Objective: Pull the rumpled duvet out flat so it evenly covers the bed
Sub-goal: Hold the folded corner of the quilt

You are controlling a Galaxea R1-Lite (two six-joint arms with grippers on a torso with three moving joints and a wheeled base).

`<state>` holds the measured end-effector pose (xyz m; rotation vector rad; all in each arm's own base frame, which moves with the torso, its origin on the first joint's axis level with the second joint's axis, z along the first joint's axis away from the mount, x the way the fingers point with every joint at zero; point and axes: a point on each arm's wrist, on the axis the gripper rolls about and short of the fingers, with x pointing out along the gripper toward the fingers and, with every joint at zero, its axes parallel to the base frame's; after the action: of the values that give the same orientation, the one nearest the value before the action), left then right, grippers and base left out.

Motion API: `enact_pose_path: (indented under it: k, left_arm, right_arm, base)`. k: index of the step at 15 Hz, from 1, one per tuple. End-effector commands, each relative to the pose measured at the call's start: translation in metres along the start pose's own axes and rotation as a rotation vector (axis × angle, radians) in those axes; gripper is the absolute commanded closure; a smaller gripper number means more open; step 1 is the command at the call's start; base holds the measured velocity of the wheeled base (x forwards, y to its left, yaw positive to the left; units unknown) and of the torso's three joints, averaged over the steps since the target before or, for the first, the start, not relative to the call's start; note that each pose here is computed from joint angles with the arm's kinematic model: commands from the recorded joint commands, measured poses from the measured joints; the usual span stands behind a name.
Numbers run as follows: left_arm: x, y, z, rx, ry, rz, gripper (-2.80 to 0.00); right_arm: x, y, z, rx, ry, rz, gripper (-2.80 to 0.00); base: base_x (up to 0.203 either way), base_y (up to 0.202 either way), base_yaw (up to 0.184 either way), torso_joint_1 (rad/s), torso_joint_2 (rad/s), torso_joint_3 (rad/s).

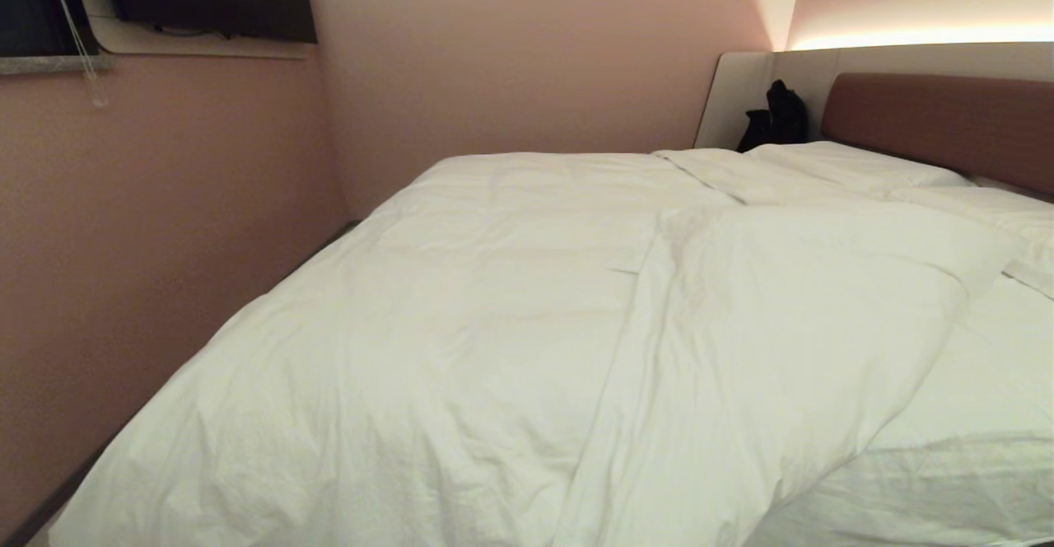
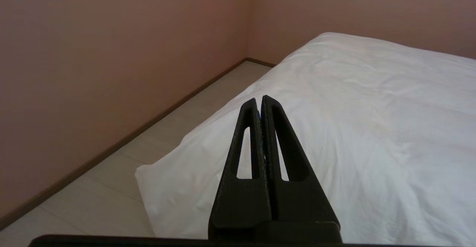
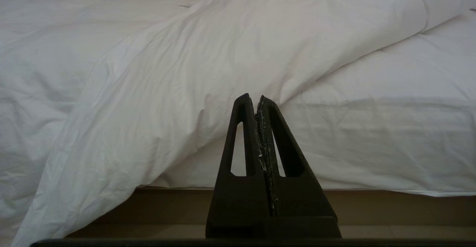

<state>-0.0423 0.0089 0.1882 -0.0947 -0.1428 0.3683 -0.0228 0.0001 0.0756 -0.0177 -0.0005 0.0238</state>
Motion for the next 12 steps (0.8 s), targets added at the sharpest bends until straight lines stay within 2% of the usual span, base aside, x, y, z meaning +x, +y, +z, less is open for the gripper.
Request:
enact_pose_path:
  k: [1, 7, 9, 10, 12]
  left_arm:
    - [-0.008, 0.003, -0.006, -0.012, -0.031, 0.001, 0.0]
    - [-0.016, 0.008, -0.025, -0.014, -0.05, -0.006, 0.0]
    - [-0.018, 0.008, -0.04, 0.005, -0.047, -0.062, 0.0]
    - [-0.018, 0.007, -0.044, 0.015, -0.038, -0.123, 0.0]
    - [-0.017, 0.005, -0.046, 0.02, -0.031, -0.191, 0.0]
  right_arm:
    - [0.0, 0.0, 0.0, 0.001, 0.0, 0.001, 0.0]
    - [0.0, 0.0, 0.0, -0.001, 0.0, 0.001, 0.0]
    - [0.0, 0.0, 0.0, -0.001, 0.0, 0.001, 0.0]
    - [0.0, 0.0, 0.0, -0.001, 0.0, 0.001, 0.0]
    - [0.0, 0.0, 0.0, -0.001, 0.0, 0.001, 0.0]
  base:
    - [0.0, 0.0, 0.0, 0.0, 0.0, 0.0]
    - [0.0, 0.0, 0.0, 0.0, 0.0, 0.0]
    - [0.0, 0.0, 0.0, 0.0, 0.0, 0.0]
    - [0.0, 0.0, 0.0, 0.0, 0.0, 0.0]
    - [0.0, 0.0, 0.0, 0.0, 0.0, 0.0]
